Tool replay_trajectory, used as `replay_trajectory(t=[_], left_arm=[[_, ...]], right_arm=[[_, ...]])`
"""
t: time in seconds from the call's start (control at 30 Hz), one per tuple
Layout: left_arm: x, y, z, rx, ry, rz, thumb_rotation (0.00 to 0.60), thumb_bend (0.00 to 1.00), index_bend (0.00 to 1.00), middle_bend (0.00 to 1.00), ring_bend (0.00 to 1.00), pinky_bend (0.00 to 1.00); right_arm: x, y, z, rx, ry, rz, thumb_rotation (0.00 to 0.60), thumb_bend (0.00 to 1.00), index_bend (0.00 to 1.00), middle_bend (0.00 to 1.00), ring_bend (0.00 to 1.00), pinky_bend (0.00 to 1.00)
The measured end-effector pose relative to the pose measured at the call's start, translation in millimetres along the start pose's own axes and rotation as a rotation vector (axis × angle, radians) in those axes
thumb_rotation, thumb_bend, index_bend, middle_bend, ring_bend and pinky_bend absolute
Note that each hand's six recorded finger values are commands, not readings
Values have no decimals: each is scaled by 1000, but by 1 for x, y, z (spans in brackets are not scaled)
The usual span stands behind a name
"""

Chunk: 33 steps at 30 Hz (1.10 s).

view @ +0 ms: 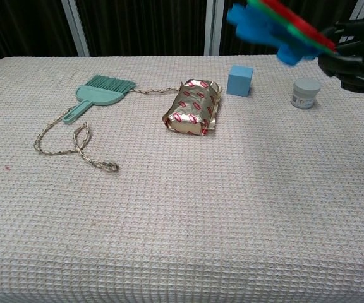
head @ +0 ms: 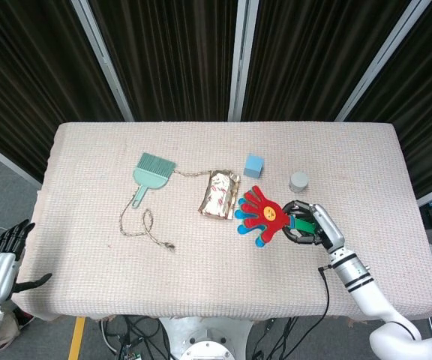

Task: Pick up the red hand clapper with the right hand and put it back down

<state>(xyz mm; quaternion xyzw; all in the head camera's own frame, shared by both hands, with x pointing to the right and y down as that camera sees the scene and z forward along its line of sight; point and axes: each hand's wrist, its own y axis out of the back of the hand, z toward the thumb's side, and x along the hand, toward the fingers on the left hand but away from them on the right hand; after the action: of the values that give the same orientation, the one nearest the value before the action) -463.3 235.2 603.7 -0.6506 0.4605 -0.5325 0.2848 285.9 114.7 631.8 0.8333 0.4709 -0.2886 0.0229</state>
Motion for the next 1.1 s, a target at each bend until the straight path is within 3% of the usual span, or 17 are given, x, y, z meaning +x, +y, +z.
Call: replay_trajectory(t=[0.13,0.23,0.33,0.47,0.6,0.7,0.93,1.03,1.1], left_arm=[[0,1,0,0,-1,3,600,12,36,0,0,82],[0,2,-1,2,0,5,600,12,36,0,0,82],[-1,2,-1,2,2,6,600,12,35,0,0,82],[0,2,0,1,0,5,600,12,36,0,0,82],[1,2,1,2,-3,7,600,12,36,0,0,82],[0,2,0,1,-2,8,600,11,36,0,0,83],[0,2,0,1,-3,9,600,12,36,0,0,84],[1,2,1,1,-4,8,600,12,36,0,0,84],[1,2,2,2,-6,7,600,12,36,0,0,83]], right_arm=[[-2,0,-5,340,-64,4,600,658,920,763,837,1000],[-3,1,-9,493,-125,-2,600,659,920,764,837,1000],[-3,4,-14,553,-183,-17,600,657,920,764,837,1000],[-4,3,-8,547,-182,-31,600,650,920,764,836,1000],[-5,2,2,426,-144,-52,600,649,917,760,837,1000],[-5,2,12,275,-96,-69,600,648,905,743,837,1000],[-1,17,31,-235,75,-144,600,645,903,732,837,1000],[4,27,34,-412,148,-169,600,642,903,732,837,1000],[8,33,35,-472,187,-182,600,642,903,732,836,1000]])
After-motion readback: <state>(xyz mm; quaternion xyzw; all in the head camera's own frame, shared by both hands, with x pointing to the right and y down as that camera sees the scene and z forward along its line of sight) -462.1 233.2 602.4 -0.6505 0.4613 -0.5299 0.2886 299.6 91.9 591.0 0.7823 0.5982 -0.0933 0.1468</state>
